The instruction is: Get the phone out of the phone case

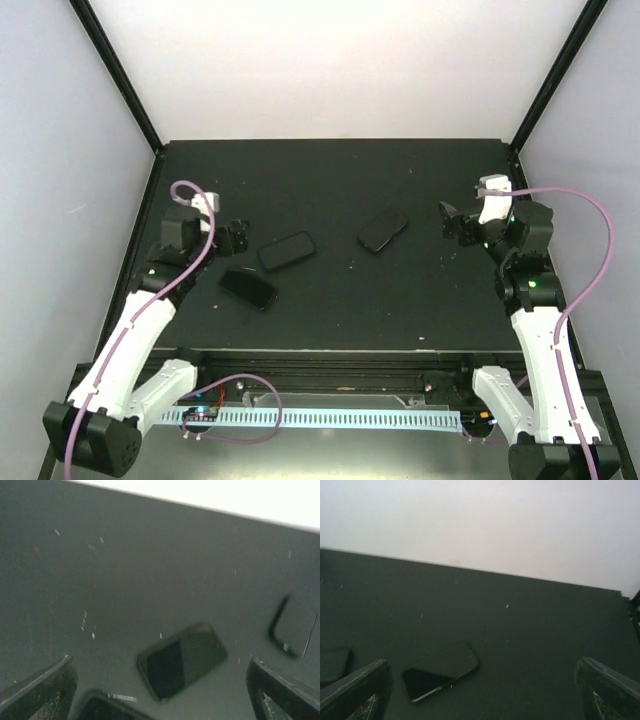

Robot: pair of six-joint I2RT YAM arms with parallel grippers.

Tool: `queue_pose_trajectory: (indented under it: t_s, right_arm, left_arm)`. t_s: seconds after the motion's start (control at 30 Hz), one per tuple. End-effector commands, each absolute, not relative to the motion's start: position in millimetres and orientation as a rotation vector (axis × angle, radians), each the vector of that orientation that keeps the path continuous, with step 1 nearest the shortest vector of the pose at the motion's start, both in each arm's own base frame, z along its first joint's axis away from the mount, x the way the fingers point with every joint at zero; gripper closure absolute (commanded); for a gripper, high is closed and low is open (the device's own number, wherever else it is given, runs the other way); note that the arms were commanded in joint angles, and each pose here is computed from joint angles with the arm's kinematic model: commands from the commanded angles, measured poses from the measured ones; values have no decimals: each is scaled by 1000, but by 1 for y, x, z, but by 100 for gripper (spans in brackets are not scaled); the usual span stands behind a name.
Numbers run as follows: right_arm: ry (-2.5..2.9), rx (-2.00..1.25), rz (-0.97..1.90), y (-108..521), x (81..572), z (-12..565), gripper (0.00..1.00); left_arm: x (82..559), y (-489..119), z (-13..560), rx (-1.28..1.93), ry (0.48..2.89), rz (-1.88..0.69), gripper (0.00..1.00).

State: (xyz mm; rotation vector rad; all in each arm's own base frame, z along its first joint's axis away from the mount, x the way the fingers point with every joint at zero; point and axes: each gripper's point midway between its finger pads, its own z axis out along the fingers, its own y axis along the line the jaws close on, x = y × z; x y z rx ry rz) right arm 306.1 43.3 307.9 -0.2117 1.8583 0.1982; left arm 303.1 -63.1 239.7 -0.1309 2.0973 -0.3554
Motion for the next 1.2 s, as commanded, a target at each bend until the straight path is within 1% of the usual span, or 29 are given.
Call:
queue_pose_trajectory:
  t_s: [0.0,0.03,0.07,0.1,0.13,0.17,0.2,0.23,0.33,0.43,0.7,0.93,0.97,1.17]
  right_arm:
    - [1937,-400,235,62,314,287,0]
    - [1983,-392,253,63,322,279,0]
    - [2029,-392,275,65,330,272,0]
    - [2091,-380,298,65,338,261,0]
    - [2149,-365,323,66,345,249,0]
    - [2214,-343,355,68,353,234,0]
    - [2259,-331,385,70,357,222,0]
    - [2300,-327,415,72,360,212,0]
    - [2375,-346,460,77,365,193,0]
    - [2400,-353,466,77,365,180,0]
    - [2493,-308,563,84,363,128,0]
    - [2494,-340,479,75,362,121,0]
    - [2495,-340,477,75,362,121,0]
    - [2508,-339,486,75,361,117,0]
  left_arm:
    - [292,-102,203,113,2306,-381,9]
    - [291,-115,195,177,2355,-388,11]
    - [288,-131,188,259,2390,-403,15]
    - [283,-149,181,346,2423,-436,17]
    - [279,-163,174,407,2447,-445,17]
    - [275,-174,169,443,2460,-444,12]
    - [272,-182,166,457,2466,-437,4]
    - [268,-191,163,464,2465,-439,1]
    - [268,-222,158,475,2437,-518,1]
    - [286,-255,153,497,2418,-611,1]
    - [351,-314,125,572,2446,-615,1]
    - [392,-360,90,559,2471,-715,1]
    - [396,-367,78,552,2493,-730,1]
    - [406,-395,48,556,2526,-841,1]
